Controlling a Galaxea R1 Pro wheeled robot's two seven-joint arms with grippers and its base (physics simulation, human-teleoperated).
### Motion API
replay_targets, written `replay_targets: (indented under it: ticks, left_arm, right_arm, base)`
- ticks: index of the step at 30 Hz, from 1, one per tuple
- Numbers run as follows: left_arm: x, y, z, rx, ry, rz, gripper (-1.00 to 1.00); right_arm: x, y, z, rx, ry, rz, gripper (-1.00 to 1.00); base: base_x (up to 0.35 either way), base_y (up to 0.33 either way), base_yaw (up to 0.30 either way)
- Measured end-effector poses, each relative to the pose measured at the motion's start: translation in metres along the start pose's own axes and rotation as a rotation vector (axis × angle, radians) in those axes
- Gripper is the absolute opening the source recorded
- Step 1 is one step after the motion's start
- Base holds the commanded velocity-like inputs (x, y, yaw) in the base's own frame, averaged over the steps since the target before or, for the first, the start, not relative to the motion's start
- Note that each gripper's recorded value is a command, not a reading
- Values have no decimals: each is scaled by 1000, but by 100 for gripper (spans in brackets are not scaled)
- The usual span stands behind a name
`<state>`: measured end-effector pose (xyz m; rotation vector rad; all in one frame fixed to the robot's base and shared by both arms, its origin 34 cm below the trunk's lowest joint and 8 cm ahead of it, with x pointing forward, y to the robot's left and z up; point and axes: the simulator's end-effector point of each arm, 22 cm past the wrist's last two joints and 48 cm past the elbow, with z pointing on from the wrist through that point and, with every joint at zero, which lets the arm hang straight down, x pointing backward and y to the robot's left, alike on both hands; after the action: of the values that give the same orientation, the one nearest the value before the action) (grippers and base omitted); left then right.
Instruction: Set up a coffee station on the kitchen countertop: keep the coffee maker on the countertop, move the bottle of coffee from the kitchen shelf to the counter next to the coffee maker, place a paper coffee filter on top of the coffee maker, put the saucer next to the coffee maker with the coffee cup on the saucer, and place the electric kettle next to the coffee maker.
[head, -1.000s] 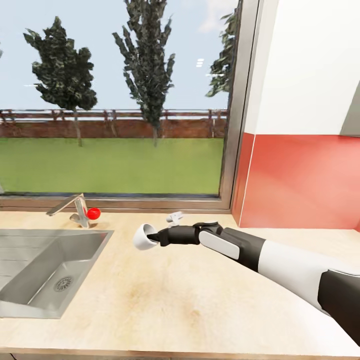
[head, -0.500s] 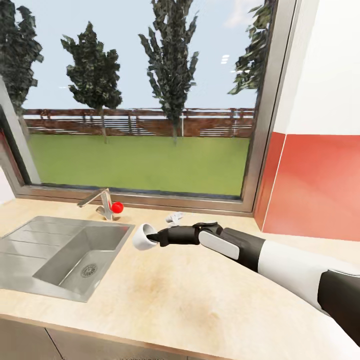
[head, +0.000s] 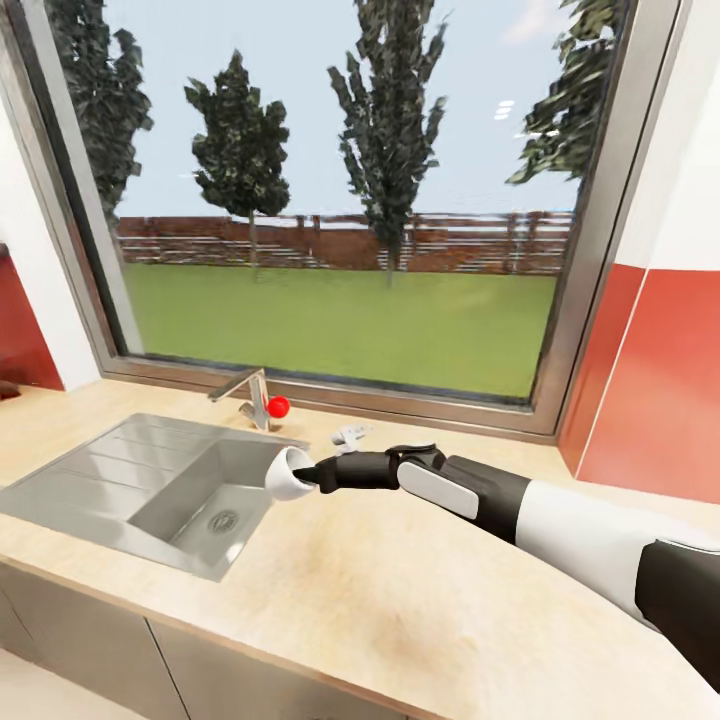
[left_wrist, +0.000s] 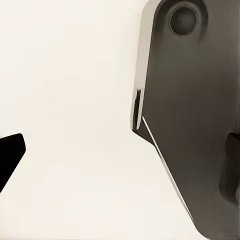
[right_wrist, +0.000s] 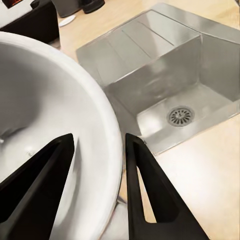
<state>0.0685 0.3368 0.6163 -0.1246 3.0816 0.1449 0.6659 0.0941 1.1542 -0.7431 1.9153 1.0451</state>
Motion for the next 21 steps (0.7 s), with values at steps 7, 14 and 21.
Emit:
replay_targets:
  ticks: [7, 14, 21]
  left_arm:
    - [1, 0, 0, 0, 3, 0, 100]
    - [2, -1, 0, 0, 6, -1, 100]
    - [4, -5, -1, 6, 10, -1, 100]
  right_arm:
    - [1, -1, 1, 0, 1, 3, -100]
    - [2, -2, 1, -1, 3, 6, -100]
    - [4, -4, 2, 0, 5, 8, -100]
  base:
    - [0, 0, 273]
    - [0, 0, 273]
    - [0, 0, 273]
